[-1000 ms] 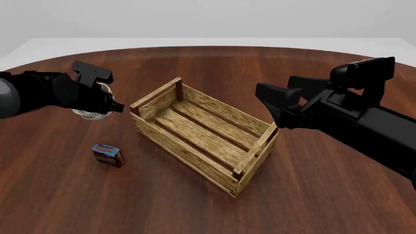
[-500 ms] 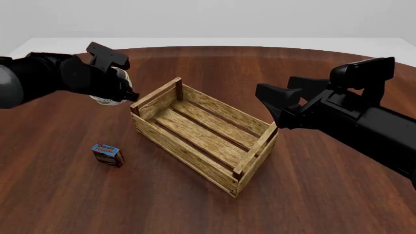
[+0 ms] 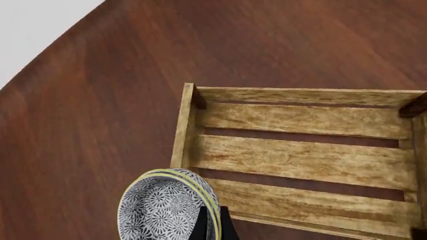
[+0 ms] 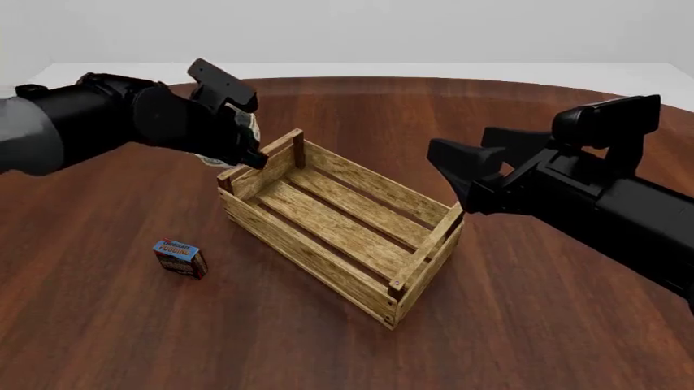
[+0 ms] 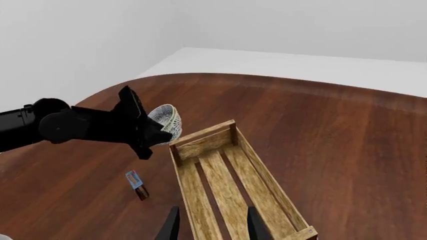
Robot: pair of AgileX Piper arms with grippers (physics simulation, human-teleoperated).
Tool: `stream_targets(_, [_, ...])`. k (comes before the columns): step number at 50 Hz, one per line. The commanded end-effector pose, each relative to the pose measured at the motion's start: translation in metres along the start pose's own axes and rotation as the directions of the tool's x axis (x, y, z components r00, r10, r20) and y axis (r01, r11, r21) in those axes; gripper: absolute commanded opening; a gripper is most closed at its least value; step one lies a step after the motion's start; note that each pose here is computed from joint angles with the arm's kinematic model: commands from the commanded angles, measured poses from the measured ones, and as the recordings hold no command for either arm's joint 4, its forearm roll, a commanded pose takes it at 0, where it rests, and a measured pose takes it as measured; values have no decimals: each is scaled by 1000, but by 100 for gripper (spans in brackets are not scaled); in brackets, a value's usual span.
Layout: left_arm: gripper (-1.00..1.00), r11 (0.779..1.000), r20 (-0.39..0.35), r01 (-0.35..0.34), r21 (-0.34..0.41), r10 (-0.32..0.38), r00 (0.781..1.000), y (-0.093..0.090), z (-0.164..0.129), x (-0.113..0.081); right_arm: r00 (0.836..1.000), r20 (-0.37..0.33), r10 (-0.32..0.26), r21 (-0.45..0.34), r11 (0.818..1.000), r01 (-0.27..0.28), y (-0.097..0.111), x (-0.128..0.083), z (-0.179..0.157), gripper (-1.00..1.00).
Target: Stack the right bowl on the left bowl and place them in the tray.
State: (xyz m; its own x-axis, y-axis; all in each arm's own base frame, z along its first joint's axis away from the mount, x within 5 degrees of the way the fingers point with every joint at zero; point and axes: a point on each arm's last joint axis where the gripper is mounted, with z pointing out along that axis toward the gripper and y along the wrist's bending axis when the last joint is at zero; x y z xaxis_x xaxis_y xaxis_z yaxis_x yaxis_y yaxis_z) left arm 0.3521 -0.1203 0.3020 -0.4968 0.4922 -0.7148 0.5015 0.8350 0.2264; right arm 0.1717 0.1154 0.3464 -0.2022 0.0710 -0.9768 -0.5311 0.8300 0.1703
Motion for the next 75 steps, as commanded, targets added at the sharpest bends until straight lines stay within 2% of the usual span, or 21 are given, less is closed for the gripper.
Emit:
stream_targets(1, [-100,997,50,-72,28,70,996,-19,-8,-15,1000,-1,-1,-1,1000,1,0,0,0,100])
stream_targets(5, [-100,996,47,-77,40,75,996,-24,-6,-17,1000,-1,-1,-1,1000,1,0,0,0,100])
stream_targets(9, [-100,993,54,-99,65,95,994,-37,-2,-21,1000,-3,-2,-2,1000,2,0,0,0,100])
stream_targets(26, [-100,986,43,-135,100,131,990,-54,11,-24,1000,2,-2,-2,1000,2,0,-1,-2,100])
stream_targets(35, [-100,978,27,-155,141,153,988,-73,25,-28,1000,10,0,-1,1000,0,0,-3,-6,100])
stream_targets(40, [-100,977,12,-165,136,165,986,-69,37,-25,1000,12,2,0,1000,-2,0,-4,-7,100])
stream_targets(41, [-100,972,13,-174,157,174,985,-80,38,-27,1000,13,3,0,1000,-3,0,-4,-8,100])
stream_targets(42, [-100,970,17,-183,161,182,983,-84,39,-28,1000,14,2,1,1000,-2,0,-4,-8,100])
stream_targets(44, [-100,971,10,-181,156,181,983,-80,43,-27,1000,13,2,1,1000,-2,0,-4,-7,100])
stream_targets(53, [-100,964,-27,-195,178,203,979,-89,64,-22,1000,13,3,3,1000,-3,0,-4,-7,100])
stream_targets(57, [-100,962,-38,-207,177,217,975,-87,73,-17,1000,13,4,6,1000,-4,-1,-4,-6,100])
stream_targets(58, [-100,962,-47,-223,155,233,971,-72,80,-9,1000,12,3,3,1000,-3,0,-4,-6,100])
stream_targets(59, [-100,962,-47,-223,155,233,971,-72,80,-9,1000,12,3,3,1000,-3,0,-4,-6,100])
stream_targets(61, [-100,959,-53,-215,184,228,972,-89,85,-13,1000,13,4,3,1000,-4,0,-4,-7,100])
stream_targets(75, [-100,952,-73,-224,211,244,967,-105,105,-6,1000,17,5,5,1000,-5,-1,-5,-9,100])
